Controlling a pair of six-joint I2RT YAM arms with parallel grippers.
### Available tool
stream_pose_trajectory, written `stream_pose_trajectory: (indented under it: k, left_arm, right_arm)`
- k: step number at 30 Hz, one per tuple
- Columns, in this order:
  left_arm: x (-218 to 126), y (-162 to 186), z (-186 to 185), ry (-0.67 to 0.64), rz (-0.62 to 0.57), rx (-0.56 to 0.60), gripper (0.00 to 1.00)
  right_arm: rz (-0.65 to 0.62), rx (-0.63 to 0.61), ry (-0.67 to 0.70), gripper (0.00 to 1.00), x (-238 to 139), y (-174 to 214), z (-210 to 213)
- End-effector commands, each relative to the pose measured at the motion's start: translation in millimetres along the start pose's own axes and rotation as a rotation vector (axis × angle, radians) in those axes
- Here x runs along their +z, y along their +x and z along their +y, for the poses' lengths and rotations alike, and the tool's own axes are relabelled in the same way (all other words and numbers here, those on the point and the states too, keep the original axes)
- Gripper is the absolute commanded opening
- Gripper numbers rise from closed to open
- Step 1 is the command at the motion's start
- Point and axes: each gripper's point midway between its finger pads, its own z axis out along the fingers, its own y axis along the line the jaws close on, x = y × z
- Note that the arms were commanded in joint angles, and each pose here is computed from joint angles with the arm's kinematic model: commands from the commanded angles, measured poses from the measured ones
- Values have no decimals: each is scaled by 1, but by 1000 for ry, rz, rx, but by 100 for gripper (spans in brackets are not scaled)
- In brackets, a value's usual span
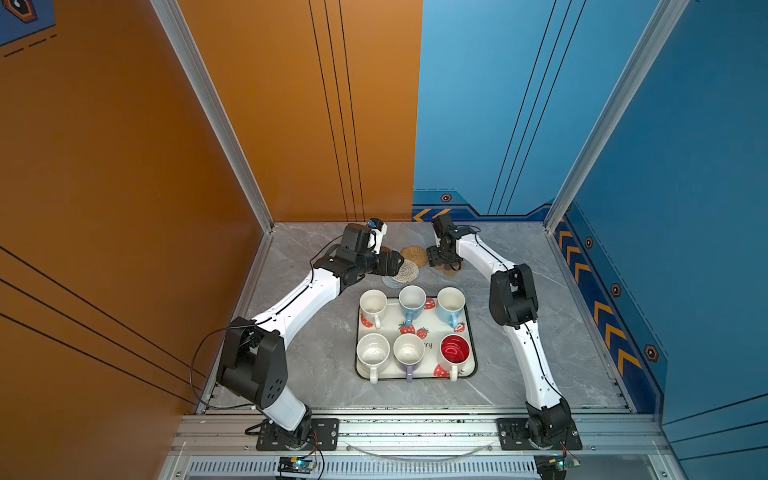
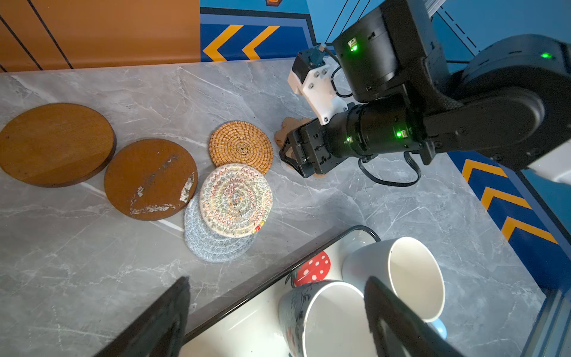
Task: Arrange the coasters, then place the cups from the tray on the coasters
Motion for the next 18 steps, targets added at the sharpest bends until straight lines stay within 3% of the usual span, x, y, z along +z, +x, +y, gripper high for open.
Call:
stream_pose_trajectory:
  k: [1, 18]
  left_arm:
    - [-5, -8, -6, -2, -13, 33, 89]
    - [-9, -8, -9, -7, -21, 42, 90]
  right_arm:
    - [46, -23, 37, 76, 6, 11, -4]
    - [104, 7, 39, 76, 13, 24, -24]
